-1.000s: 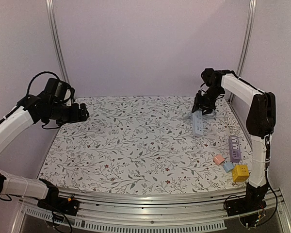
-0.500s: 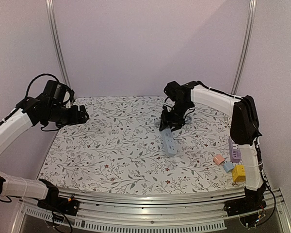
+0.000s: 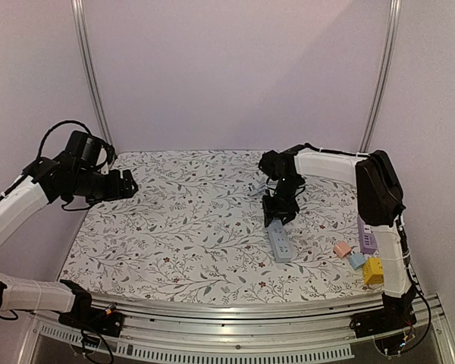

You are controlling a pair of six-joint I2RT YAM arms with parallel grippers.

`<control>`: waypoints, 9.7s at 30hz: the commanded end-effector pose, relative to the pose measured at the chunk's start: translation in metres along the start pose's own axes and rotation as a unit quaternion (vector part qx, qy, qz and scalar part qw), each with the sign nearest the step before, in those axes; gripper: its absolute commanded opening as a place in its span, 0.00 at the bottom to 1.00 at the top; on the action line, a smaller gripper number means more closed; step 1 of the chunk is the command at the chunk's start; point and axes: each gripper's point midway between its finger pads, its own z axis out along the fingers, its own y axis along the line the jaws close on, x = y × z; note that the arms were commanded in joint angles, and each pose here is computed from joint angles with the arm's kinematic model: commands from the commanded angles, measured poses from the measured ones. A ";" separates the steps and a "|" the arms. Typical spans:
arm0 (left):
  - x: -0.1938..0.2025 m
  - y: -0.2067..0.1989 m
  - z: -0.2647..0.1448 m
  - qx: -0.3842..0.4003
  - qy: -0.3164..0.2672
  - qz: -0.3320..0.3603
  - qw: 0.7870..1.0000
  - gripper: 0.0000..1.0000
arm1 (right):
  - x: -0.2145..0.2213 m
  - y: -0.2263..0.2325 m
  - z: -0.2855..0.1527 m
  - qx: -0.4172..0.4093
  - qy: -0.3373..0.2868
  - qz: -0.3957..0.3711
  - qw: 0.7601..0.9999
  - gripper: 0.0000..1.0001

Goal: Insert the plug

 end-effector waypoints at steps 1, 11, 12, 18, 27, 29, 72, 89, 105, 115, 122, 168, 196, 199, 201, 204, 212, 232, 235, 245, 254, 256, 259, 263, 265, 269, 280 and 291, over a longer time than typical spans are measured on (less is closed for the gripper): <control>0.010 0.003 -0.004 0.001 0.004 0.000 1.000 0.92 | -0.008 -0.006 -0.001 0.014 -0.017 0.016 1.000 0.31; 0.010 0.006 -0.010 -0.003 -0.004 0.000 1.000 0.92 | -0.010 -0.007 -0.008 0.009 -0.025 0.024 0.999 0.67; 0.009 0.007 -0.010 -0.004 -0.004 0.000 1.000 0.92 | -0.011 -0.007 -0.010 0.007 -0.026 0.025 0.999 0.69; 0.006 0.006 -0.015 -0.002 -0.012 0.003 1.000 0.93 | -0.014 -0.007 -0.030 -0.004 -0.043 0.028 0.999 0.83; -0.020 0.017 -0.040 -0.039 -0.060 0.026 0.997 0.99 | 0.003 -0.027 -0.075 0.014 -0.077 0.035 0.996 0.94; -0.025 0.019 -0.045 -0.046 -0.067 0.028 0.996 0.99 | 0.011 -0.033 -0.086 0.022 -0.085 0.035 0.995 0.96; -0.012 -0.007 0.001 0.019 -0.041 -0.031 0.998 0.99 | 0.200 -0.188 -0.133 0.066 -0.066 0.367 0.926 0.99; -0.010 -0.015 0.033 0.013 -0.011 0.034 0.999 0.99 | 0.222 -0.225 -0.107 0.073 -0.019 0.472 0.879 0.99; -0.010 -0.014 0.027 0.016 -0.016 0.041 0.999 1.00 | 0.228 -0.236 -0.093 0.036 -0.006 0.705 0.708 0.99; -0.009 -0.007 0.016 0.008 -0.025 0.032 0.999 1.00 | 0.220 -0.263 -0.079 0.026 -0.029 0.754 0.655 0.99; -0.006 -0.005 0.012 0.006 -0.022 0.031 0.999 1.00 | 0.219 -0.271 -0.061 0.025 -0.024 0.762 0.646 0.99; -0.018 0.002 -0.007 -0.012 -0.044 0.019 0.999 0.99 | 0.131 -0.267 -0.166 -0.113 -0.196 0.648 0.727 0.00; -0.042 -0.058 -0.024 0.131 -0.090 0.006 0.987 0.99 | -0.009 -0.098 -0.248 -0.358 -0.257 0.375 0.816 0.00; -0.044 -0.072 -0.028 0.153 -0.096 0.017 0.983 0.99 | -0.017 -0.070 -0.259 -0.404 -0.258 0.311 0.821 0.00; -0.043 -0.082 -0.032 0.166 -0.105 0.029 0.980 1.00 | -0.018 -0.055 -0.263 -0.427 -0.256 0.272 0.823 0.00; -0.046 -0.097 -0.041 0.185 -0.133 0.045 0.973 0.99 | -0.017 -0.039 -0.264 -0.455 -0.247 0.226 0.825 0.00; -0.050 -0.136 -0.060 0.225 -0.177 0.091 0.954 0.99 | -0.004 -0.018 -0.264 -0.490 -0.240 0.125 0.828 0.00; -0.049 -0.291 -0.036 0.279 -0.231 0.092 0.927 1.00 | 0.012 -0.034 -0.236 -0.449 -0.147 0.402 0.785 0.00; -0.049 -0.316 -0.032 0.305 -0.224 0.078 0.922 0.99 | 0.015 -0.034 -0.243 -0.441 -0.139 0.437 0.772 0.00; -0.016 -0.391 -0.010 0.382 -0.149 0.086 0.908 0.99 | 0.020 -0.024 -0.257 -0.404 -0.139 0.482 0.764 0.00; 0.003 -0.423 0.002 0.422 -0.105 0.097 0.895 0.99 | 0.021 -0.004 -0.267 -0.414 -0.143 0.473 0.765 0.00; 0.003 -0.427 0.004 0.424 -0.101 0.096 0.895 1.00 | 0.021 -0.002 -0.267 -0.416 -0.144 0.471 0.765 0.00; 0.007 -0.428 0.012 0.416 -0.086 0.097 0.900 1.00 | 0.021 0.002 -0.268 -0.420 -0.144 0.469 0.764 0.00; 0.009 -0.427 0.024 0.406 -0.074 0.084 0.907 0.99 | 0.022 0.010 -0.273 -0.428 -0.143 0.461 0.764 0.00; 0.009 -0.427 0.029 0.408 -0.067 0.075 0.908 1.00 | 0.022 0.013 -0.274 -0.432 -0.140 0.457 0.765 0.00; 0.008 -0.427 0.036 0.404 -0.066 0.073 0.910 1.00 | 0.022 0.016 -0.277 -0.437 -0.144 0.452 0.764 0.00; 0.001 -0.429 0.051 0.401 -0.051 0.067 0.912 0.91 | 0.019 0.023 -0.284 -0.444 -0.151 0.431 0.771 0.00; -0.002 -0.430 0.054 0.403 -0.052 0.063 0.912 0.83 | 0.019 0.024 -0.283 -0.443 -0.154 0.420 0.777 0.00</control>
